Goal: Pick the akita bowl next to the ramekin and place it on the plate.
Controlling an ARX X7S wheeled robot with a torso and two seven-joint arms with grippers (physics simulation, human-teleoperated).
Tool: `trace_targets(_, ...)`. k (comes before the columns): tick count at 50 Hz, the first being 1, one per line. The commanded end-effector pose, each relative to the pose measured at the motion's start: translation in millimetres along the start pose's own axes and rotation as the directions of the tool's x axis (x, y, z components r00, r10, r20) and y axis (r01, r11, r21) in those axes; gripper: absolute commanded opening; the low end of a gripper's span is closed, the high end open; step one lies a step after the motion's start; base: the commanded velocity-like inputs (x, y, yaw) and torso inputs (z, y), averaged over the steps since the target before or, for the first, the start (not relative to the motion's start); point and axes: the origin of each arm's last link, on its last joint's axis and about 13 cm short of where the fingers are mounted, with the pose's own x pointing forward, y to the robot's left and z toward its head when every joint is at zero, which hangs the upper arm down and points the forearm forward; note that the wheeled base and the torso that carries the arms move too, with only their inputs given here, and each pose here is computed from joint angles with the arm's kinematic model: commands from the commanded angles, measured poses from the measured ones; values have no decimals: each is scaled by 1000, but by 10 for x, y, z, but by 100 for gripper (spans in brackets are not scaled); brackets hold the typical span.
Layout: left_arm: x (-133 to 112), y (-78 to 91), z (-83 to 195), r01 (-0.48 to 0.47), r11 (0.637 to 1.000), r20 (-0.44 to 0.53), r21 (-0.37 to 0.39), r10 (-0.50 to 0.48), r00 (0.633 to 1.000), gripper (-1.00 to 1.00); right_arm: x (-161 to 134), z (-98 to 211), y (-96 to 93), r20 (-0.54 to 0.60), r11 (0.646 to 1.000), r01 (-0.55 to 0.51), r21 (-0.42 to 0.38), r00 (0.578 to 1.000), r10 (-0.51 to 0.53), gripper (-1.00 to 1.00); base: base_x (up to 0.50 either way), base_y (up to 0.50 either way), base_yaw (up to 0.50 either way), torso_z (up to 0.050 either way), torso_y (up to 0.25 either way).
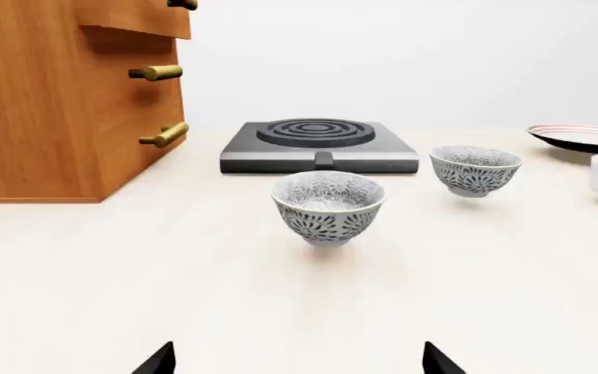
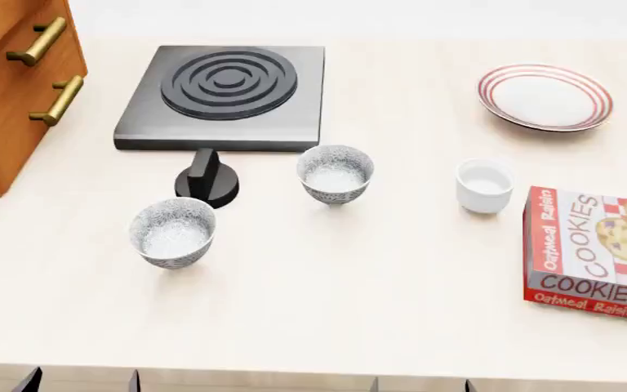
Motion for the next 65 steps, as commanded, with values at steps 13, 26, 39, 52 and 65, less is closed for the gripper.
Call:
trace_targets(13, -6, -5, -10, 4, 1000, -2, 11, -4, 1000, 100, 1, 0, -1, -4, 1000, -8, -3, 1000, 8, 100, 0, 0, 0, 0, 0)
trace_targets(26, -40, 47, 328, 4, 999, 49, -35, -2, 999, 100, -2, 334, -32, 52, 1000, -10, 16, 999, 9, 100, 0, 0, 0, 0, 0)
trace_targets(39, -17, 68, 674, 2, 1000, 160, -22, 1, 987, 100, -3, 689, -61, 109, 998, 17, -57, 994, -11, 100, 0, 0, 0, 0, 0)
trace_targets(52, -106, 80, 1009, 24, 999, 249, -33, -15, 968, 100, -72, 990, -58, 191, 996, 24, -88, 982, -6, 100, 0, 0, 0, 0, 0)
trace_targets(65, -218, 88, 1225, 36, 998, 328, -48, -18, 944, 100, -136, 1206, -67, 282, 995, 32, -92, 959, -5, 100, 0, 0, 0, 0, 0)
